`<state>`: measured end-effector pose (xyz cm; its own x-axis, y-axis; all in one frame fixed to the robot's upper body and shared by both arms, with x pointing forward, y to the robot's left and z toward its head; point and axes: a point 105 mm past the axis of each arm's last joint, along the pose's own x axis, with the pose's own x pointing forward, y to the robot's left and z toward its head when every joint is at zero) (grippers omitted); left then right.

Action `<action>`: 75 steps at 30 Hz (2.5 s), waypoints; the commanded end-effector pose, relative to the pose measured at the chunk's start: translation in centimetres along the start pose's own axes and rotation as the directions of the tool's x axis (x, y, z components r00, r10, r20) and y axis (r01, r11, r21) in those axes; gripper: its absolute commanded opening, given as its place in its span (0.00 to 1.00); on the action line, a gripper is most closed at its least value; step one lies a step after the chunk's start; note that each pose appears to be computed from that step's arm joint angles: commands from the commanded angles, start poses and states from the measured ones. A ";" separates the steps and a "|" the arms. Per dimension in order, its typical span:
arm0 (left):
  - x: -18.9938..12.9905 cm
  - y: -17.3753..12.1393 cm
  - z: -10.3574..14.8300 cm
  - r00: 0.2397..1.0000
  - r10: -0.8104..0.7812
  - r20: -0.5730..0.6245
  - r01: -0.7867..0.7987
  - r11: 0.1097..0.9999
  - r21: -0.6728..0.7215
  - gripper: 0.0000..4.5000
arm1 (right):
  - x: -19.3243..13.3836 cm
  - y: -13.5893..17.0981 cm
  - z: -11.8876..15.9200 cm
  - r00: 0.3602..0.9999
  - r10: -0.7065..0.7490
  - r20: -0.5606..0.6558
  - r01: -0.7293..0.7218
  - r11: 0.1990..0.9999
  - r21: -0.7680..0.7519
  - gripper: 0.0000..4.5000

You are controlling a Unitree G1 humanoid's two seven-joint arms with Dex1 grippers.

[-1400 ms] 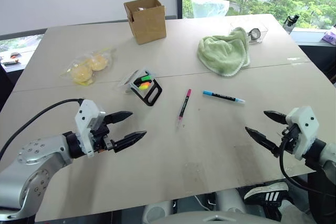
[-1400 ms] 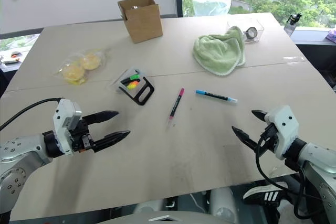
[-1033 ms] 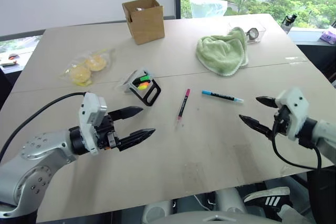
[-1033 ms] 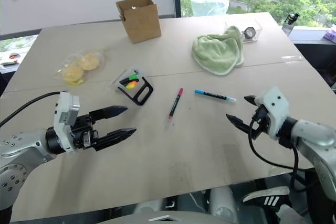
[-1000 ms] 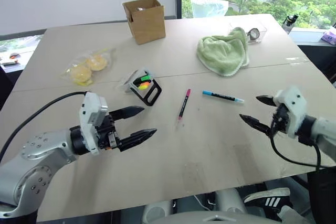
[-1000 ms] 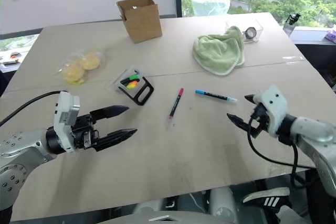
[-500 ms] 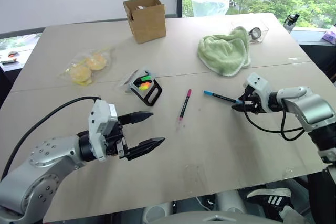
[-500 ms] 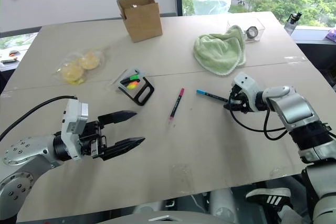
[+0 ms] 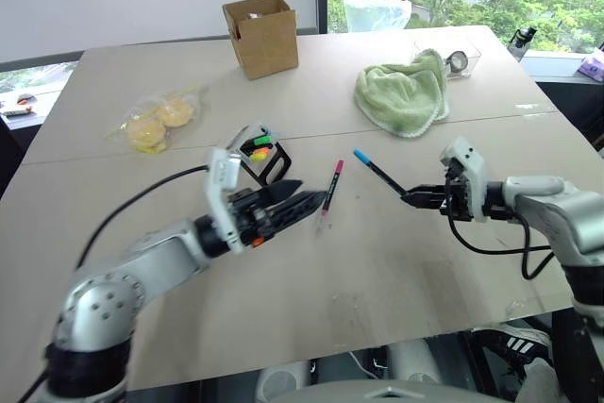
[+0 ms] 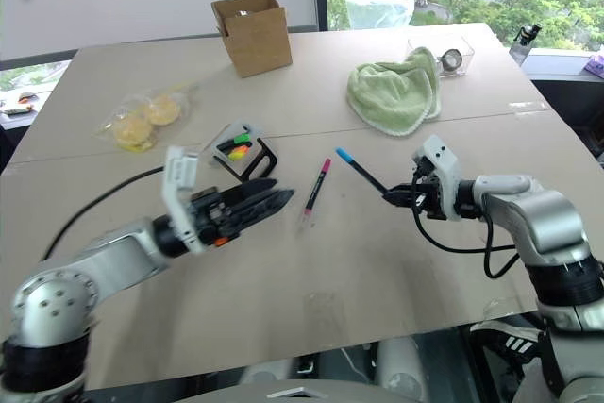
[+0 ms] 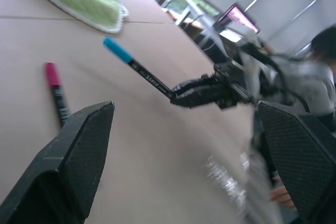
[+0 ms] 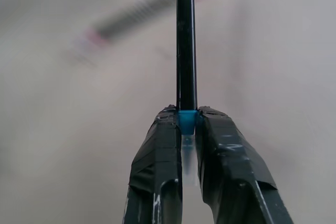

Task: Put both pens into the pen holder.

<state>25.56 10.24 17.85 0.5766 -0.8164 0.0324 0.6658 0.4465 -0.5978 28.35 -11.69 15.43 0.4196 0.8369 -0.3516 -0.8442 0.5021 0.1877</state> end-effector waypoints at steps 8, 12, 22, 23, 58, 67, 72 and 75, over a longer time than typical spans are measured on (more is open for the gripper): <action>3.0 -0.7 1.1 0.997 -0.059 0.049 0.064 0.991 -0.118 0.75 | 0.6 6.8 0.8 0.991 0.090 0.100 -0.091 0.996 -0.004 0.00; 3.4 -1.1 1.2 0.996 -0.091 0.026 0.093 0.991 -0.100 0.47 | 1.0 7.0 0.9 0.989 0.088 0.115 -0.087 0.996 -0.007 0.00; 2.7 -2.3 2.9 0.996 -0.084 0.031 0.083 0.996 0.032 0.00 | -0.1 6.9 1.8 0.984 0.096 0.153 -0.084 0.993 -0.085 0.51; 2.6 -2.5 3.4 0.996 -0.077 0.039 0.075 0.995 0.065 0.00 | -0.5 6.7 1.6 0.986 0.091 0.143 -0.077 0.992 -0.099 0.62; 1.7 -3.2 9.1 0.961 0.145 0.234 -0.241 0.027 0.970 0.00 | -4.5 5.2 4.4 0.965 0.064 0.254 0.046 0.912 -0.407 0.98; 1.2 -1.7 9.9 0.932 0.230 0.278 -0.273 -0.053 0.960 0.00 | -4.4 5.4 4.8 0.960 0.080 0.269 0.040 0.910 -0.413 0.98; 0.7 -0.6 9.9 0.910 0.289 0.297 -0.288 -0.072 0.955 0.00 | -4.7 5.9 5.5 0.950 0.106 0.295 0.035 0.900 -0.435 0.98; 0.6 0.2 9.8 0.898 0.320 0.302 -0.294 -0.074 0.953 0.00 | -4.9 6.1 6.0 0.940 0.120 0.320 0.037 0.895 -0.444 0.98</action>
<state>30.64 12.85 24.80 0.8609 -0.5071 0.0419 0.2832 0.5461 0.7884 23.58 -11.52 22.20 0.4106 0.9090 -0.0710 -0.8993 0.3909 -0.1960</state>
